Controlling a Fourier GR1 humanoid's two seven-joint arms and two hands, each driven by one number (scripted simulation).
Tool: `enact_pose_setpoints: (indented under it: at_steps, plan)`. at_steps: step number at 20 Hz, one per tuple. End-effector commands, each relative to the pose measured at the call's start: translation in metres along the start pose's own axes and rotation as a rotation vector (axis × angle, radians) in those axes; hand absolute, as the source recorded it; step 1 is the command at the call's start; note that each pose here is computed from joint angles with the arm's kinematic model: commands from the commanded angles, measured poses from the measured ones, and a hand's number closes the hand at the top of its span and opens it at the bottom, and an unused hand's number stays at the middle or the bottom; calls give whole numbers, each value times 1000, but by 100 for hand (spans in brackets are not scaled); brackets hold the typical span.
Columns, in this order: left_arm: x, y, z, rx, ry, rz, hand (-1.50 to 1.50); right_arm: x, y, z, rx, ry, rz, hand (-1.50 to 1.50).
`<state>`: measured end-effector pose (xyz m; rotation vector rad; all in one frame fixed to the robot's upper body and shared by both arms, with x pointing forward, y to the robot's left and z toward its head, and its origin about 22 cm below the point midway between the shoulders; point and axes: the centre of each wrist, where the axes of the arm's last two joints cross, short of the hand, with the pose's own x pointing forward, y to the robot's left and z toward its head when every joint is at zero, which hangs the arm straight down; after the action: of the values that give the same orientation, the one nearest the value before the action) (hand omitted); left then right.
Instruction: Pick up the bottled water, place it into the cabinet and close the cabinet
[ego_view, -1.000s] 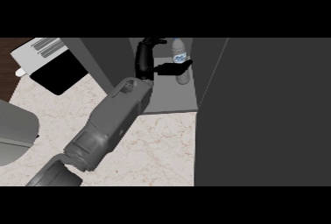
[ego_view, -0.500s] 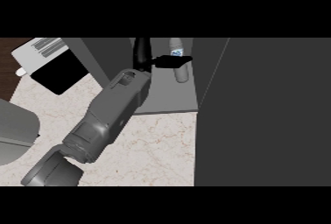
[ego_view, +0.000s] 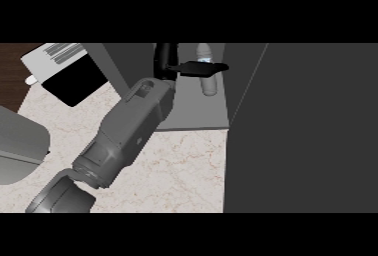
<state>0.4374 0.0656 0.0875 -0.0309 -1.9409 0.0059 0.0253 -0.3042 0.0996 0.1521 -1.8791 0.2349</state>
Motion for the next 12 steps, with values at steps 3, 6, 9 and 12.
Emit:
enact_pose_setpoints:
  at_steps: [3, 6, 9, 12]
  plan:
    - [-16, 5, 23, -68, 15, 101, -150, 36, 12, -12, -3, -46, 15, -150]
    - [-12, -2, 35, -75, 22, 135, -150, 30, 13, -2, 3, -34, -16, -150]
    - [-12, -6, 45, -96, 19, 150, -150, 41, 13, -11, 34, -32, 11, -150]
    - [-4, -12, 64, -129, 36, 182, -150, 28, 19, -8, -19, -53, -19, -150]
